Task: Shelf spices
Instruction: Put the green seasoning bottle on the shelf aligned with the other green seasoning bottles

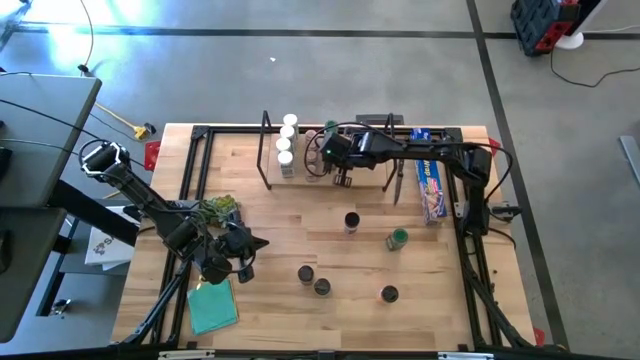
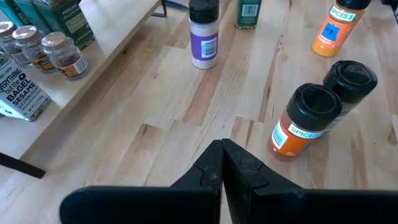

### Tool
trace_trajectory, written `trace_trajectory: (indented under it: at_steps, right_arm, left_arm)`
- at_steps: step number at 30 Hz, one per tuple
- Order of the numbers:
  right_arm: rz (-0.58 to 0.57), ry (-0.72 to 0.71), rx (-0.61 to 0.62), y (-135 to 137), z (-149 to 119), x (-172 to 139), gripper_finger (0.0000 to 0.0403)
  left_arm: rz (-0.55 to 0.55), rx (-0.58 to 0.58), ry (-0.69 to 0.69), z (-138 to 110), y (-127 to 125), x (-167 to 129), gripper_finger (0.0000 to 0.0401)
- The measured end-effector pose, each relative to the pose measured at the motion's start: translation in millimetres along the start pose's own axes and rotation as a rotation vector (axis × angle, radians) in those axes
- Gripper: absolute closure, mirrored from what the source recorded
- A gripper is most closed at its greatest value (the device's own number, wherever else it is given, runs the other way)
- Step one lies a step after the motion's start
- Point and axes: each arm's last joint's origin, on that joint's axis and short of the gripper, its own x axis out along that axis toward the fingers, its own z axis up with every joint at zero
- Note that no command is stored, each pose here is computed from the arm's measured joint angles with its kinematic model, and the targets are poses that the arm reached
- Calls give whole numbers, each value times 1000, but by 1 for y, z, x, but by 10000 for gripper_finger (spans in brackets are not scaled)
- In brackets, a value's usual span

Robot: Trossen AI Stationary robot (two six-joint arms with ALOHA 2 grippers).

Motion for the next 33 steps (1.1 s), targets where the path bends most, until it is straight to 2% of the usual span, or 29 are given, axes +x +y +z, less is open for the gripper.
trace_trajectory:
  at_steps: [6, 9, 11, 15, 17, 22, 28, 33]
  right_arm:
    - [-109, 72, -33, 4, -2, -8, 401]
    - [-97, 103, -62, 9, 0, -19, 401]
    - [-30, 101, -78, 15, 2, -26, 401]
    - [208, 69, -131, 32, 4, -34, 401]
    - [258, 33, -140, 39, 6, -34, 401]
    - [210, -40, -127, 45, 8, -22, 401]
    - [116, -72, -73, 34, 9, -11, 401]
    - [97, -77, -48, 25, 9, -8, 401]
  left_arm:
    - [0, 1, 0, 0, 0, 0, 401]
    - [0, 1, 0, 0, 0, 0, 401]
    - [0, 1, 0, 0, 0, 0, 401]
    - [1, 1, 0, 0, 0, 0, 401]
    - [1, 1, 0, 0, 0, 0, 401]
    - [2, 1, -2, 0, 0, 0, 401]
    - [3, 1, -2, 0, 0, 0, 401]
    - [3, 1, -2, 0, 0, 0, 401]
